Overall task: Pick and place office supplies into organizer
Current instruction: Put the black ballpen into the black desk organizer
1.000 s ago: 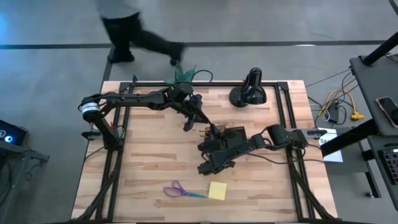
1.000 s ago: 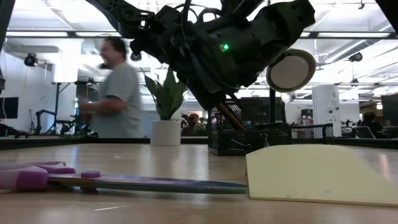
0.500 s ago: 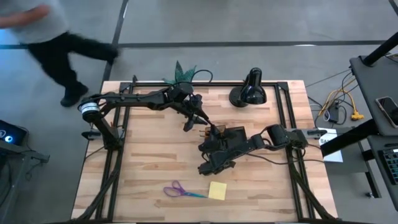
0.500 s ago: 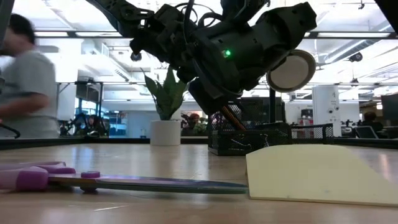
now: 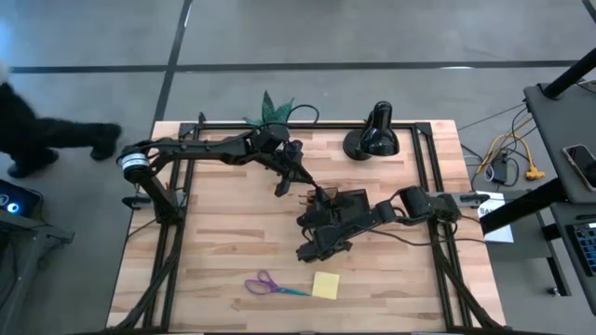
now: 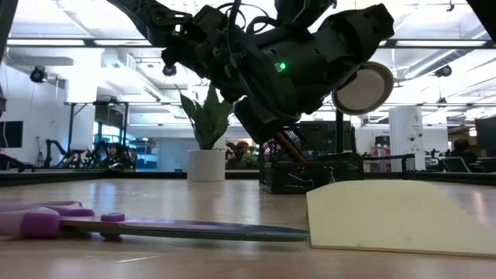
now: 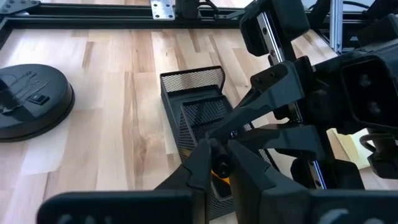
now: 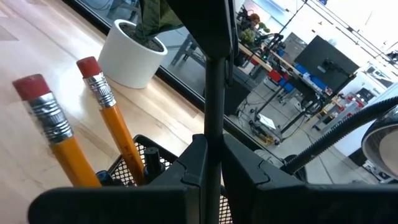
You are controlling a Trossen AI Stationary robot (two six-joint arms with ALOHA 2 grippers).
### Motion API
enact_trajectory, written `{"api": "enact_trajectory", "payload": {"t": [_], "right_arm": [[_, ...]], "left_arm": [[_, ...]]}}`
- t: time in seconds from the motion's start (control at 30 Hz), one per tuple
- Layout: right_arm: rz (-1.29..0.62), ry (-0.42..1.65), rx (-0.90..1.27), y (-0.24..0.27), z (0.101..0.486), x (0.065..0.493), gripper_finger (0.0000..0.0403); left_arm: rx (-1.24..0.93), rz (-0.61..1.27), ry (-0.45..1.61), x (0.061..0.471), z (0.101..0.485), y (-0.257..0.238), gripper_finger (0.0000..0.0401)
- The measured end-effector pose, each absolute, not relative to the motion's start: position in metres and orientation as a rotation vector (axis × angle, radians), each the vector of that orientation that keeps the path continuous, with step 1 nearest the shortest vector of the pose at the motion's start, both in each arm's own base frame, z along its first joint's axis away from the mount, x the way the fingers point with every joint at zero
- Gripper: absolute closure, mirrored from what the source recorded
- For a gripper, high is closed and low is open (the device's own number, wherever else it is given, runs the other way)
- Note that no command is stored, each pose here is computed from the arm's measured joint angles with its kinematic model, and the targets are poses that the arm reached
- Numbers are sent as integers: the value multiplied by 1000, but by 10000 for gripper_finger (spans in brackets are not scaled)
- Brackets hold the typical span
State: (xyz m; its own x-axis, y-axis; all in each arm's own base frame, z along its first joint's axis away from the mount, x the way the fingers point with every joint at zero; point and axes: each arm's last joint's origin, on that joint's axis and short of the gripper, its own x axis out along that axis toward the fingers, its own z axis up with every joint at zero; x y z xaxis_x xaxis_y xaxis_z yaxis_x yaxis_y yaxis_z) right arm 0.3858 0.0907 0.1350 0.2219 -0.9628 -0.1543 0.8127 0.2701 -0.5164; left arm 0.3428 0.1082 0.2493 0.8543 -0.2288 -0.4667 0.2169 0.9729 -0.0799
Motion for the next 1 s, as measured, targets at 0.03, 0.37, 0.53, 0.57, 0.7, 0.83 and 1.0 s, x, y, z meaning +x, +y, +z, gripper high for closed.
{"api": "enact_trajectory", "payload": {"t": [0.03, 0.37, 0.53, 0.57, 0.7, 0.83, 1.0], "right_arm": [[-1261, 495, -362, 92, 135, 386, 372], [-1245, 615, -317, 99, 142, 389, 320], [-1260, 576, -190, 109, 167, 391, 297], [-1255, 565, -176, 113, 175, 390, 292], [-1205, 539, -123, 134, 204, 386, 276], [-1112, 564, -2, 163, 241, 371, 274], [-1015, 651, 261, 209, 261, 334, 278]], "left_arm": [[-24, -234, 494, 343, 249, 108, 385], [-17, -216, 497, 344, 250, 109, 385], [-18, -213, 498, 344, 250, 109, 385], [-18, -211, 499, 344, 250, 109, 385], [-17, -210, 496, 343, 251, 110, 385], [-1, -192, 496, 341, 255, 109, 385], [76, -183, 510, 337, 261, 104, 385]]}}
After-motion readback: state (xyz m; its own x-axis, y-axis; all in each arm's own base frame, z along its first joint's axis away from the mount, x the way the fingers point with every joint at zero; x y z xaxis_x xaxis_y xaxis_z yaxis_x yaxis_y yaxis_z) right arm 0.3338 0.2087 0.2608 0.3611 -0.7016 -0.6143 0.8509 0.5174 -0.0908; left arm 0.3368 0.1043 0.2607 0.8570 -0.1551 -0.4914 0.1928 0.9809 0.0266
